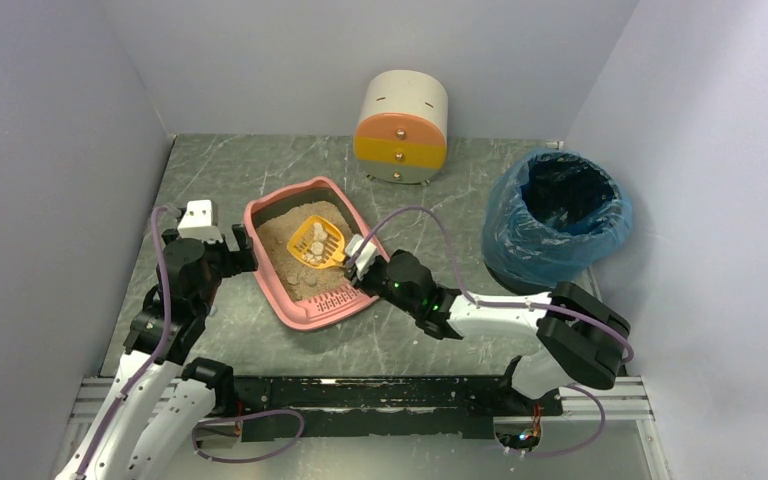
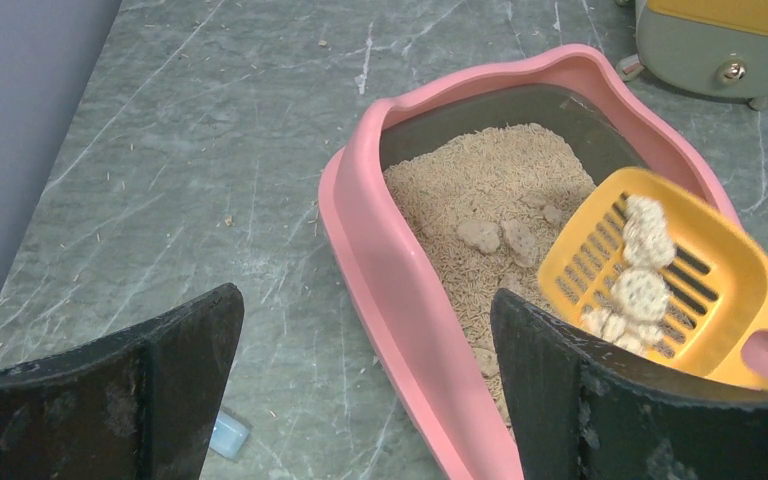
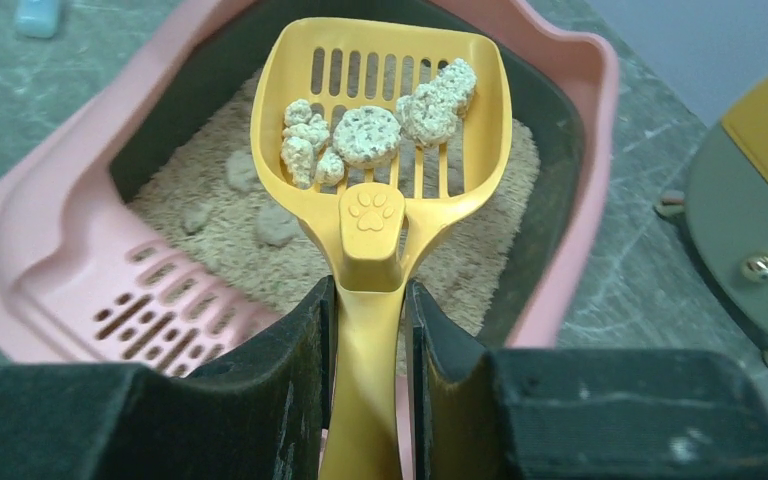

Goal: Clean the litter box

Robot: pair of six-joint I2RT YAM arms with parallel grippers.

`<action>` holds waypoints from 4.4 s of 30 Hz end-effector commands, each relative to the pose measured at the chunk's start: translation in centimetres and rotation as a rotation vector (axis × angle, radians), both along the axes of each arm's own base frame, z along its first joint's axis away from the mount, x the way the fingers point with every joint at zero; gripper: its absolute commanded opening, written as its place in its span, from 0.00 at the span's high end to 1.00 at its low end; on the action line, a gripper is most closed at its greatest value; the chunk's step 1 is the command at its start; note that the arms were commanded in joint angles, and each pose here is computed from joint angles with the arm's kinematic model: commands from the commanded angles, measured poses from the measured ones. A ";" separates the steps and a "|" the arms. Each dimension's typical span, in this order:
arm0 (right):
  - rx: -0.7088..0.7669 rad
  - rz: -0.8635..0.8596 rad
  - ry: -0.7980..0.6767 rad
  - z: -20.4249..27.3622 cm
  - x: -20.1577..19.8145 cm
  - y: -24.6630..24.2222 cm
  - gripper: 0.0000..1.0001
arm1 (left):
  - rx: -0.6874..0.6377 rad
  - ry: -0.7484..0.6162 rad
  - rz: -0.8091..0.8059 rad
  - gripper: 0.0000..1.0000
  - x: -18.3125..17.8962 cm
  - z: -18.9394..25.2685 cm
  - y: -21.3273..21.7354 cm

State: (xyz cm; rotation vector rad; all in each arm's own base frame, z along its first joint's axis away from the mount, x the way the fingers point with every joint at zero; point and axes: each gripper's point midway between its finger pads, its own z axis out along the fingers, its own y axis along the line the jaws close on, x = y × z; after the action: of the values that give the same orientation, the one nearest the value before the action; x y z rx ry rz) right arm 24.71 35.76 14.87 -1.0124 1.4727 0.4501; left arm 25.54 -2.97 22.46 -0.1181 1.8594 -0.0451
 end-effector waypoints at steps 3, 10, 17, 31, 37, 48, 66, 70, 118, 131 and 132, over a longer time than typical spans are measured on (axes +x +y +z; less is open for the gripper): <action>0.051 -0.027 -0.019 2.1 1.1 -0.7 1.00 | 0.004 -0.017 -0.003 0.02 0.2 0.4 -0.1; 0.033 -0.037 -0.060 1.9 0.1 -0.4 1.00 | 0.007 -0.013 0.000 0.02 0.1 0.4 0.0; 0.059 0.037 -0.220 3.2 -1.3 -1.8 1.00 | -0.003 -0.037 -0.013 0.02 0.0 0.9 -0.2; -0.067 -0.003 -0.462 4.2 -2.6 -2.3 1.00 | -0.002 -0.031 -0.017 0.02 0.1 0.8 -0.3; -0.110 -0.013 -0.510 4.0 -2.8 -2.3 1.00 | 0.000 -0.029 -0.013 0.02 0.2 0.7 -0.2; -0.279 -0.112 -0.609 2.6 -1.6 -3.0 1.00 | 0.004 -0.025 -0.017 0.02 0.3 0.6 -0.3; 0.093 -0.129 0.175 2.1 0.6 -0.4 1.00 | -0.002 -0.033 -0.017 0.02 0.1 0.8 -0.3; 0.083 -0.181 0.149 3.0 1.2 -1.0 1.00 | -0.005 -0.033 -0.022 0.02 0.1 0.8 -0.4; 0.193 -0.471 0.186 12.7 3.0 -5.7 1.00 | -0.007 -0.041 -0.031 0.02 0.0 0.8 -0.5; 0.183 -0.621 0.160 14.8 4.3 -8.1 1.00 | -0.007 -0.039 -0.032 0.02 0.0 0.8 -0.5; 0.184 -0.632 0.159 15.0 4.4 -8.2 1.00 | -0.009 -0.042 -0.032 0.02 0.0 0.9 -0.5</action>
State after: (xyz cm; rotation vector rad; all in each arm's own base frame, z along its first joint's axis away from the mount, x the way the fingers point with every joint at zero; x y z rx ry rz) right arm 28.11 28.78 27.45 -0.4239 1.7823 0.2487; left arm 25.33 -3.13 22.90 -0.1122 1.8423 -0.0627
